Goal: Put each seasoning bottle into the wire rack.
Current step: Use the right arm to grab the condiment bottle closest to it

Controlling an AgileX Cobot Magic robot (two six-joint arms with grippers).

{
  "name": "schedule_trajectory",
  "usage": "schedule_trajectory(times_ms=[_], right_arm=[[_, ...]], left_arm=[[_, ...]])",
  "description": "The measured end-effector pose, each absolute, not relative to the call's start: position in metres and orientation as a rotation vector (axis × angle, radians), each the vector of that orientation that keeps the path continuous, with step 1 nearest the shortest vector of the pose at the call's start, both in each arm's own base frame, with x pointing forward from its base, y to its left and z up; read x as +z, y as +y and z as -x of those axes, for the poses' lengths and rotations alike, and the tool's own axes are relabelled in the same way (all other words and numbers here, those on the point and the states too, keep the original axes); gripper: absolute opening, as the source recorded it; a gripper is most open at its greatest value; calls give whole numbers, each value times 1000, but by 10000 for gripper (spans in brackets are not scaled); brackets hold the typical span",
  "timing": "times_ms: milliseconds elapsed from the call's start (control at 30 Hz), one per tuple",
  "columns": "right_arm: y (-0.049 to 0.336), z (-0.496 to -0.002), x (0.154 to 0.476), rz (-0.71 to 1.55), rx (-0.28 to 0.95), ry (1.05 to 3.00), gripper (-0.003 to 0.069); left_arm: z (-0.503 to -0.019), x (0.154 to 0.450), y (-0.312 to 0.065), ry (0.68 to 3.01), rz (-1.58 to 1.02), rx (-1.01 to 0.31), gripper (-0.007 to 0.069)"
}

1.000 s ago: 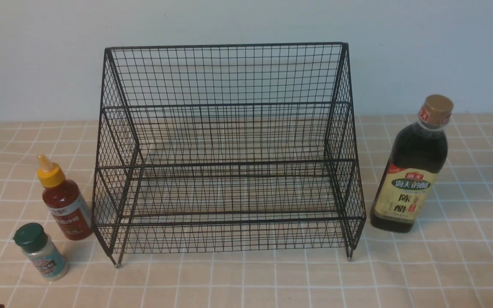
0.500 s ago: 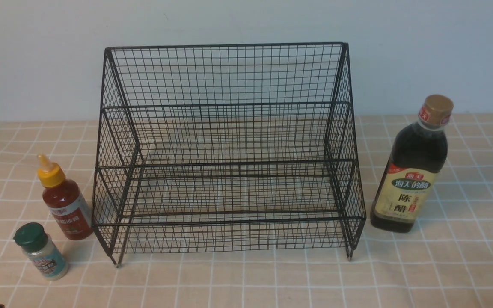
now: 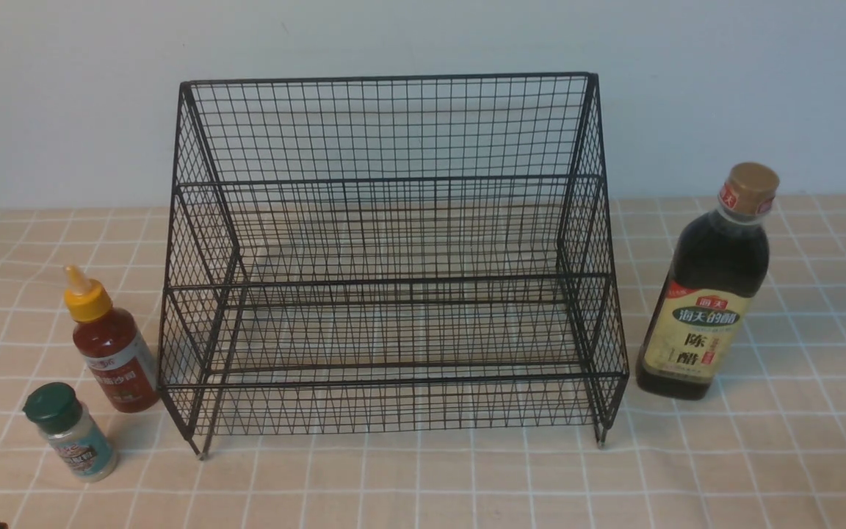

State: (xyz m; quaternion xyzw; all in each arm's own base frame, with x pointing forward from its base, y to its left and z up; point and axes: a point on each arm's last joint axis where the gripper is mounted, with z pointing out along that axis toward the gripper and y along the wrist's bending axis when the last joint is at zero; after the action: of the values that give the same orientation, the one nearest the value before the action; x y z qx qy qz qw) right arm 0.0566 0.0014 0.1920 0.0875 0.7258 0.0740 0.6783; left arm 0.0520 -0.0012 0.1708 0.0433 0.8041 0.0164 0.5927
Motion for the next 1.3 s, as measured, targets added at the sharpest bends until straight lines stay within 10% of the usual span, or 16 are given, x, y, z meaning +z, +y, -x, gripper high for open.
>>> schedule_trajectory(times_ms=[567, 967, 1300], right_arm=[[-13, -55, 210, -812, 668, 1243, -15], [21, -81, 361, -133, 515, 1512, -15], [33, -189, 391, 312, 431, 1807, 3]], left_arm=[[-52, 171, -1, 1870, -101, 38, -10], [-52, 171, -1, 1870, -101, 38, -10], [-52, 171, -1, 1870, -101, 38, -10]])
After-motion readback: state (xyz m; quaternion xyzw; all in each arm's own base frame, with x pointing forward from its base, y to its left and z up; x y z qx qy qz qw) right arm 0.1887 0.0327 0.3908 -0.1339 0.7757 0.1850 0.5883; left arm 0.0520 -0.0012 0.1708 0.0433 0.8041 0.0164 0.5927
